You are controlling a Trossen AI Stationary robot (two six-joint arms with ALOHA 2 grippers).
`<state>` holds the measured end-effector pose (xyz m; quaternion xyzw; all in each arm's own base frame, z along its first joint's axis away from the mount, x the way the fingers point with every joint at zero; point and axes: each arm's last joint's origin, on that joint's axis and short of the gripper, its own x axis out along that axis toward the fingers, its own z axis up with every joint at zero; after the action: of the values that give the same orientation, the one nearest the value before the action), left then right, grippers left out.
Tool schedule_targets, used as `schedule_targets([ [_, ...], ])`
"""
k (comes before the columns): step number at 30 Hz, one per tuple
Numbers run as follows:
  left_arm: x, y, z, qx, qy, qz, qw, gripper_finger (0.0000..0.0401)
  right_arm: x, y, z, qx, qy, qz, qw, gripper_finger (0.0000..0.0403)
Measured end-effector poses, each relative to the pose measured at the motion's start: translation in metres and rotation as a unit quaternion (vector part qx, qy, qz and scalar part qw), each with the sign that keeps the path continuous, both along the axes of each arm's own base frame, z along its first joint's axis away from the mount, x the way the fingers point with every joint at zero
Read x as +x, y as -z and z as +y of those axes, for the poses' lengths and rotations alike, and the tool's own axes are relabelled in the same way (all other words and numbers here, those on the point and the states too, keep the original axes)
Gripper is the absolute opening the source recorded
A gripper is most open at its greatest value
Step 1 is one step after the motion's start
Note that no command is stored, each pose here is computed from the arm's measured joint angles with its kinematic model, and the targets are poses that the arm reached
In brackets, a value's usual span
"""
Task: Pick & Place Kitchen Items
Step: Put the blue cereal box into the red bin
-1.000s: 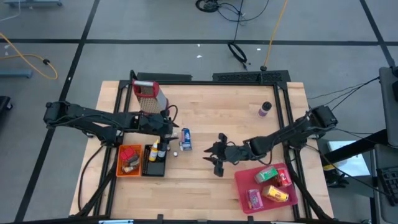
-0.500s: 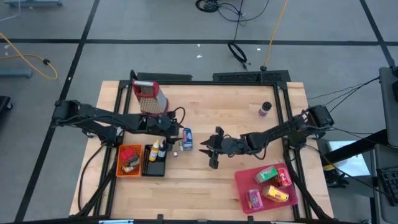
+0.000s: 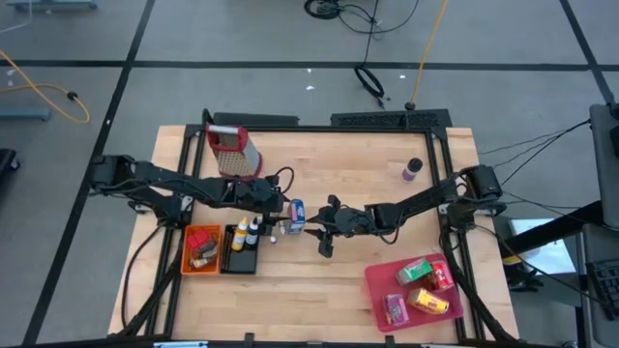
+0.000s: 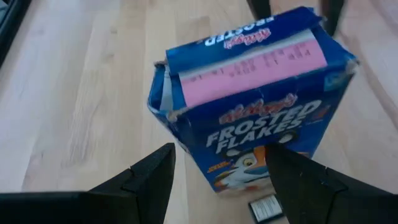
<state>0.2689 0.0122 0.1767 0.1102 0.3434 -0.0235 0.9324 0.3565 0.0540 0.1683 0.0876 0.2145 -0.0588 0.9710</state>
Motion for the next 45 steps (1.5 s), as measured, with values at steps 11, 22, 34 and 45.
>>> schedule_targets([
  [11, 0.002, 0.000, 0.000, -0.010, -0.012, -0.008, 1.000, 0.0253, 0.017, 0.017, -0.004, 0.017, 0.003, -0.047, 0.999, 0.0135],
  [22, 0.002, -0.001, -0.001, -0.049, -0.033, -0.013, 0.998, 0.0253, 0.018, 0.025, -0.010, 0.011, 0.059, -0.040, 0.997, 0.0135],
  [34, 0.002, -0.001, -0.002, -0.069, -0.024, -0.014, 0.997, 0.0253, 0.015, 0.028, -0.009, -0.001, 0.099, -0.026, 0.995, 0.0119],
  [45, 0.002, -0.001, -0.002, -0.072, -0.029, -0.013, 0.997, 0.0253, 0.015, 0.028, -0.009, -0.008, 0.095, -0.021, 0.995, 0.0004],
])
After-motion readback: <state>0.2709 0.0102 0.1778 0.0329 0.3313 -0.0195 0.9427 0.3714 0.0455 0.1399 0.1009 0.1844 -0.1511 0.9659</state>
